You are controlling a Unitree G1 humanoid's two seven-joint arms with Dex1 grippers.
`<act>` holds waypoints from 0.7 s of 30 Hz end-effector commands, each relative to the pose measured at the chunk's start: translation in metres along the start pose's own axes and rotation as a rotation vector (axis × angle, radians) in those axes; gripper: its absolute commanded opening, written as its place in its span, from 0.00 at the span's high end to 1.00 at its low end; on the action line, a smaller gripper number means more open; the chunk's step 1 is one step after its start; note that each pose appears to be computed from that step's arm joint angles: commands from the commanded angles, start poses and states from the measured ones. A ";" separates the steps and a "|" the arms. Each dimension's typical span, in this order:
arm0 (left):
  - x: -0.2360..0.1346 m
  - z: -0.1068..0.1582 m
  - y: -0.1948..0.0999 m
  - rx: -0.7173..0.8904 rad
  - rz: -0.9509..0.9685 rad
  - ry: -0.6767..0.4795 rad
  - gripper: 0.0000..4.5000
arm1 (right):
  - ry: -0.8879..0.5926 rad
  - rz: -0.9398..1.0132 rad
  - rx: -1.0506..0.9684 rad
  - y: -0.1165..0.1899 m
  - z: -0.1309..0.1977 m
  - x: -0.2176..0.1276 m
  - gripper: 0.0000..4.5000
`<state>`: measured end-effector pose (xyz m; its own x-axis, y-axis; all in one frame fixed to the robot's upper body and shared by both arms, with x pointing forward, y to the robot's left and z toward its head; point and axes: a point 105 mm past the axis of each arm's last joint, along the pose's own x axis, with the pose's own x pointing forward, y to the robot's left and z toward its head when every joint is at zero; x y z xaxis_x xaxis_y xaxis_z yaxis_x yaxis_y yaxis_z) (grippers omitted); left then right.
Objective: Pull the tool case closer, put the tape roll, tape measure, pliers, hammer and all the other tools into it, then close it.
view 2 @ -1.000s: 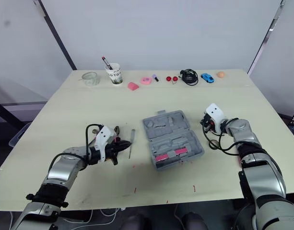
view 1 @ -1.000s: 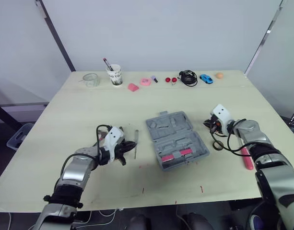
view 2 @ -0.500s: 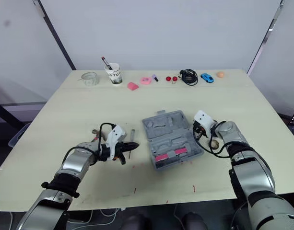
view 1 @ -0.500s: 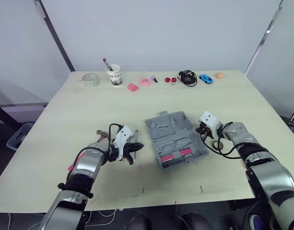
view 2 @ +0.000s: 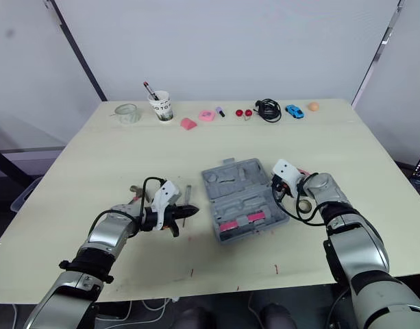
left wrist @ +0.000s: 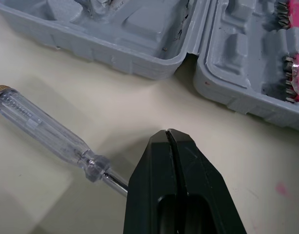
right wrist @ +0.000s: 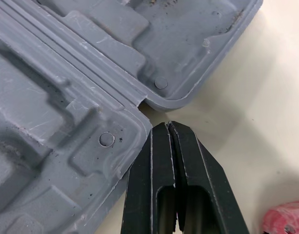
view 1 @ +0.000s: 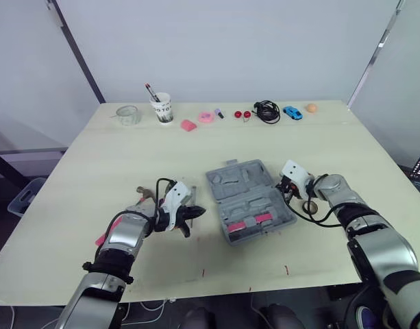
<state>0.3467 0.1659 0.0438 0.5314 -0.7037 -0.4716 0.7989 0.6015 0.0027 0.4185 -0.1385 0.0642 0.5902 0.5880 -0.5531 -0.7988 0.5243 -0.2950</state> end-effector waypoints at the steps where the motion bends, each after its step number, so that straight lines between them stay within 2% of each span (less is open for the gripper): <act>1: -0.001 0.005 0.000 0.015 -0.003 -0.014 1.00 | -0.033 0.021 -0.023 -0.001 0.012 -0.001 0.99; 17: 0.016 0.007 0.001 -0.062 -0.054 -0.029 1.00 | -0.037 0.033 -0.023 0.003 0.009 0.000 0.99; 21: 0.021 0.003 0.000 -0.051 -0.075 -0.003 1.00 | -0.036 0.036 -0.026 0.004 0.008 0.001 0.99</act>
<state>0.3584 0.1532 0.0378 0.4855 -0.7418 -0.4626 0.8075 0.5833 -0.0880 0.4155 -0.1341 0.0628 0.5615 0.6098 -0.5593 -0.8201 0.4999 -0.2784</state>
